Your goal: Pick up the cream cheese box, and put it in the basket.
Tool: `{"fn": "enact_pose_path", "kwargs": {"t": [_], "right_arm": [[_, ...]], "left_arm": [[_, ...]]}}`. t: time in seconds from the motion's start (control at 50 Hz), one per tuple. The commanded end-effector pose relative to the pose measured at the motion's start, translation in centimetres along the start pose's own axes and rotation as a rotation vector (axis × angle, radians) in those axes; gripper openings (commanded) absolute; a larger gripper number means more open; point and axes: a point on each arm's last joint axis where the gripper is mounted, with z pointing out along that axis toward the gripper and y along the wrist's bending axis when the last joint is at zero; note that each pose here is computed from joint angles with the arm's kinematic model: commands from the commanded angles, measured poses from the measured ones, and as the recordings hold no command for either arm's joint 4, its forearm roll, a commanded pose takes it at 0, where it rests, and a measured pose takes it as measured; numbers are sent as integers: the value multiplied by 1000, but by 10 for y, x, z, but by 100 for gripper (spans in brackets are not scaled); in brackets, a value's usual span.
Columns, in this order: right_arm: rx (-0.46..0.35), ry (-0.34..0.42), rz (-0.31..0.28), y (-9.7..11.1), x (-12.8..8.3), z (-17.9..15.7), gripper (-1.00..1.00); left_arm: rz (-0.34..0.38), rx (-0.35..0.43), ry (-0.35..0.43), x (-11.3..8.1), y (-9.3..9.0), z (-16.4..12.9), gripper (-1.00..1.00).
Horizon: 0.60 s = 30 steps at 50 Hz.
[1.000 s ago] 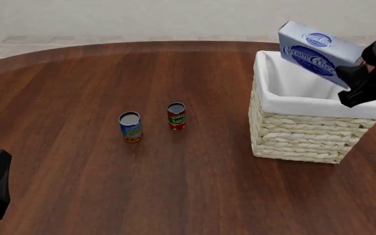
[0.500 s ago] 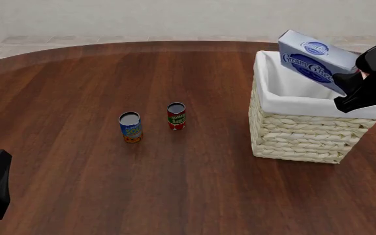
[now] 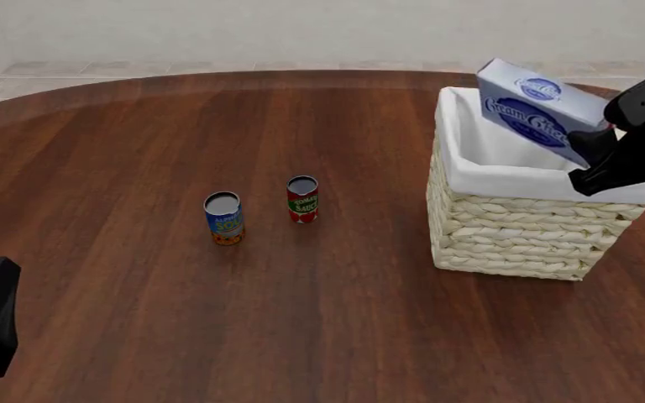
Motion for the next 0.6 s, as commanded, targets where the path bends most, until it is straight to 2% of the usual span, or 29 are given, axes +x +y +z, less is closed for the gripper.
{"fn": "enact_pose_path", "kwargs": {"t": [0.02, 0.58, 0.6], "right_arm": [[12, -5, 26, -3, 0, 0, -100], [37, 6, 42, -8, 3, 4, -100], [40, 5, 41, -9, 3, 4, 100]], "left_arm": [[0, 0, 0, 0, 0, 0, 100], [1, 1, 0, 0, 0, 0, 100], [0, 1, 0, 0, 0, 0, 100]]}}
